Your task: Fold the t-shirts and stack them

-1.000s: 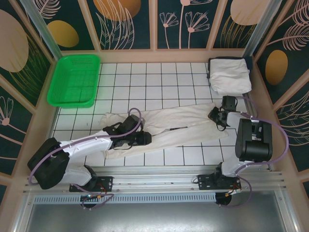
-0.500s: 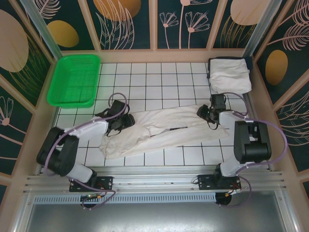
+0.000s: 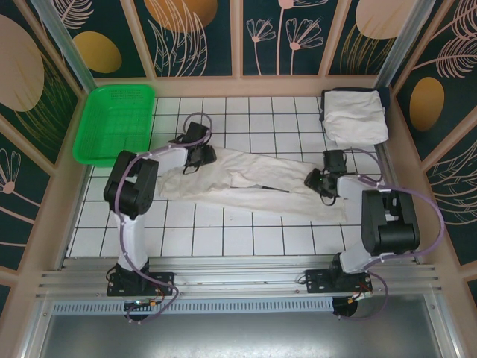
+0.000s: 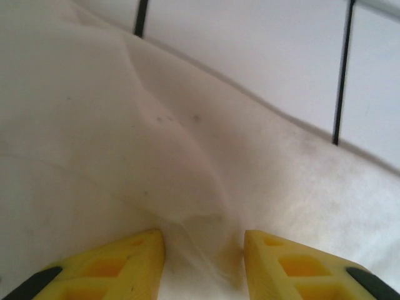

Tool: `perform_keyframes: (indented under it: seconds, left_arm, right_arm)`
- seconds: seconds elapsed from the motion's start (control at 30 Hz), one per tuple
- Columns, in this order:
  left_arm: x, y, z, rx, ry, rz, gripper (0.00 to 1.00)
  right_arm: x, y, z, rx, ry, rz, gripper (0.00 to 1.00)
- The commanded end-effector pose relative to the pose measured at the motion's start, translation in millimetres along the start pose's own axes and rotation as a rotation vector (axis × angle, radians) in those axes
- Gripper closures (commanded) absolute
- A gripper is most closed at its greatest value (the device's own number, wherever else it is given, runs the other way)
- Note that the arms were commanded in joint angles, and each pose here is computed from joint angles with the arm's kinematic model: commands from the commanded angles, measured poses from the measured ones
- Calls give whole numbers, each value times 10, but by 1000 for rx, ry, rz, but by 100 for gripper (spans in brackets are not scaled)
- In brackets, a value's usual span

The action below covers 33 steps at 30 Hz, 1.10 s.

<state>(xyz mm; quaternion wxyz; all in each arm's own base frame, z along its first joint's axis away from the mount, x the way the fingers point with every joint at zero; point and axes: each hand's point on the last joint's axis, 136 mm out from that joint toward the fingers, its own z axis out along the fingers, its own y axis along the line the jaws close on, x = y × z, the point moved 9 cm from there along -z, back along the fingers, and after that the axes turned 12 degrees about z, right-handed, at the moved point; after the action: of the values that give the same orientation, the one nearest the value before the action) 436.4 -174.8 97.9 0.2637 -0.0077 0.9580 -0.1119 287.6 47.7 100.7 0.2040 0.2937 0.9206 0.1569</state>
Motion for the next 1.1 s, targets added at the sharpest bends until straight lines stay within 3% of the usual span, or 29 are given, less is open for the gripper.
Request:
perform_keyframes:
  seconds: [0.0, 0.13, 0.2, 0.37, 0.47, 0.6, 0.77, 0.9, 1.0, 1.07]
  left_arm:
    - [-274, -41, 252, -39, 29, 83, 57]
    - [-944, -342, 73, 39, -100, 119, 51]
    - [-1069, -396, -135, 65, -156, 104, 49]
    - [-712, -262, -331, 88, -183, 26, 44]
    - [-395, -158, -121, 102, -109, -20, 45]
    - [-241, -121, 181, 109, -42, -59, 49]
    - [-357, -187, 445, 130, -28, -58, 50]
    - [-508, -283, 670, 186, -35, -34, 52]
    - [-700, -450, 839, 301, -59, -12, 54]
    - [-864, -620, 922, 446, -96, 27, 57]
  right_arm:
    - [419, -187, -174, 132, 106, 14, 63]
    - [423, -17, -492, 31, 28, -4, 62]
    - [401, 145, -528, -60, 7, -37, 62]
    - [438, 492, -314, -34, 50, -169, 62]
    - [551, 598, -147, 2, 66, -238, 62]
    - [696, 623, -9, 67, 90, -284, 63]
    - [936, 574, 0, 130, 126, -293, 63]
    - [1266, 661, -61, 88, 200, -309, 63]
    - [1516, 781, -64, 16, 274, -304, 63]
    - [1682, 934, -57, -59, 320, -296, 63]
